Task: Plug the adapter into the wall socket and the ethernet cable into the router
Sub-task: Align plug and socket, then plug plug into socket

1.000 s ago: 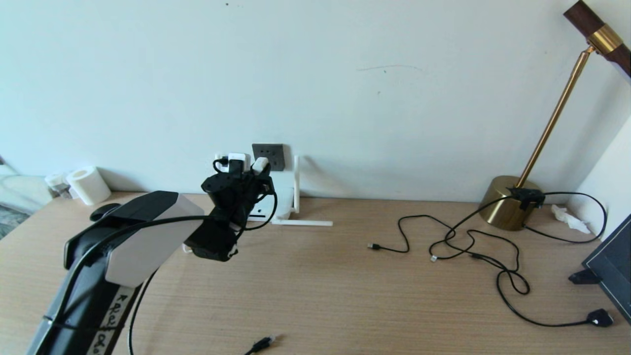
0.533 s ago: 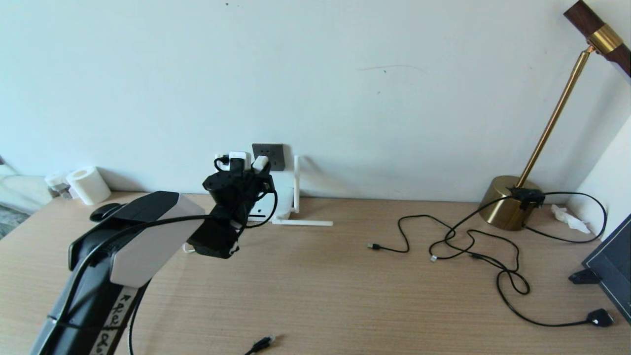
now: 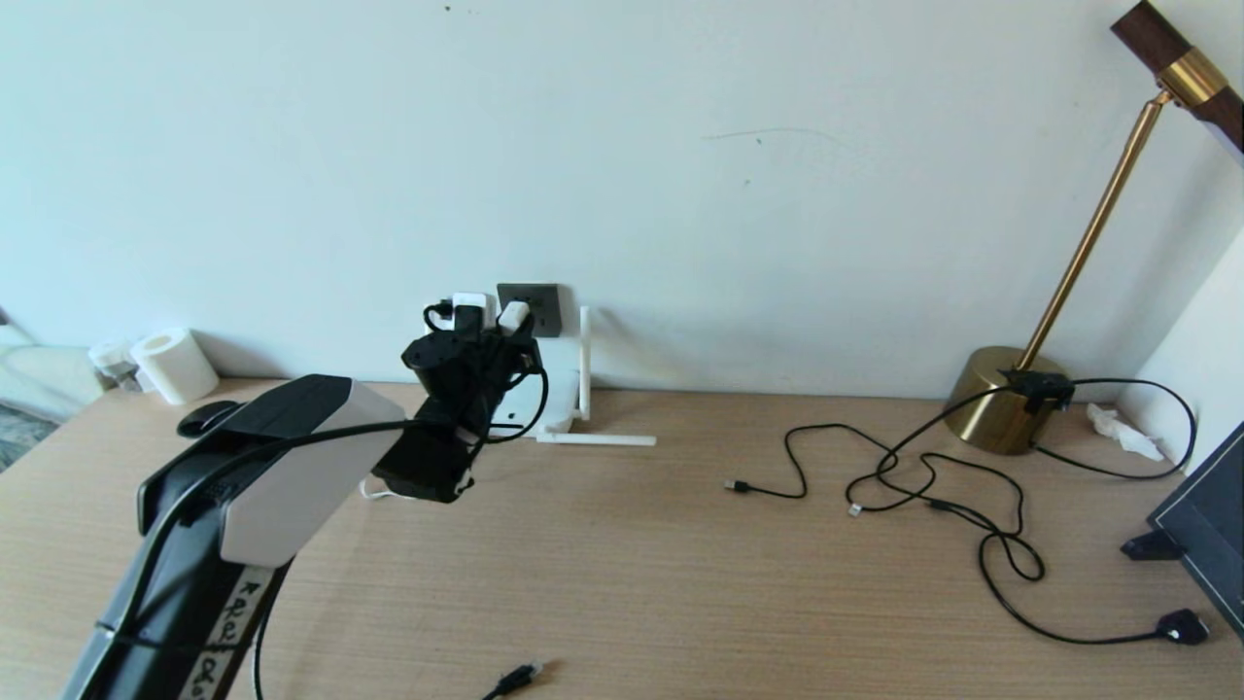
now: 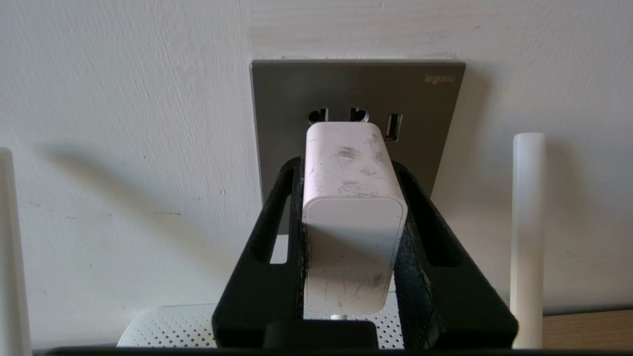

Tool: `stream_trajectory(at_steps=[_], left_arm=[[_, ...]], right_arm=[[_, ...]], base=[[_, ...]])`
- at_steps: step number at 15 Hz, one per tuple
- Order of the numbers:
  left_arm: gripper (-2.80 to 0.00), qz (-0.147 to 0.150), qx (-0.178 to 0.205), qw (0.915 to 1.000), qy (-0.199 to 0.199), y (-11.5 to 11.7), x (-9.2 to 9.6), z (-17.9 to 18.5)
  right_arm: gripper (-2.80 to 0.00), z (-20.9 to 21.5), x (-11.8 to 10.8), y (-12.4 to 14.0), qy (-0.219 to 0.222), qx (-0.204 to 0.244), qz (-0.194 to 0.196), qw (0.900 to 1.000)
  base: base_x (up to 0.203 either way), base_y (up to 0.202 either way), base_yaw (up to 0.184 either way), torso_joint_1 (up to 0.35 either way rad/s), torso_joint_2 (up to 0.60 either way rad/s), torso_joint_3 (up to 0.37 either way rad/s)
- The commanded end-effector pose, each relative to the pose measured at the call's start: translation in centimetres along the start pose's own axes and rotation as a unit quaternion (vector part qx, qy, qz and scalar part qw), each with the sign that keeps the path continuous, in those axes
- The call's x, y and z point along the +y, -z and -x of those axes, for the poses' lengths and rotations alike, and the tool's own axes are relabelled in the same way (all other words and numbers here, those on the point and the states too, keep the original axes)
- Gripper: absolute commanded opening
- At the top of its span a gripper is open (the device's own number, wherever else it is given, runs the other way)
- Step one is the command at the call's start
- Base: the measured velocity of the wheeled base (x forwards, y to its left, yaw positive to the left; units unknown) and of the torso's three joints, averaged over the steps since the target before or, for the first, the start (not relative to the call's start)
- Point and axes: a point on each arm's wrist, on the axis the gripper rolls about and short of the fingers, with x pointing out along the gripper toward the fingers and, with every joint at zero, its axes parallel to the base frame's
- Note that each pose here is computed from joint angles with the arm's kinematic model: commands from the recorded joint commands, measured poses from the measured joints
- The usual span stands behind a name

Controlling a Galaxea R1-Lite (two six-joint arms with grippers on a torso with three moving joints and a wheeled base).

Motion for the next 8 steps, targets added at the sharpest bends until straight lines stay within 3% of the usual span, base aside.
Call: stream_trajectory(at_steps=[1, 8], left_arm=[[-2.80, 0.001, -0.011, 0.9999, -0.001, -0.38, 0.02, -0.43], [-2.80, 0.001, -0.010, 0.9999, -0.001, 0.15, -0.04, -0.86]], right_arm=[[0.00, 0.00, 0.00, 0.01, 0.000, 0.000, 0.000, 1.000], [0.00, 0.00, 0.00, 0.01, 0.000, 0.000, 0.000, 1.000]], base=[[0.000, 0.000, 0.000, 0.000, 0.00, 0.000], [0.000, 0.000, 0.000, 0.000, 0.00, 0.000]])
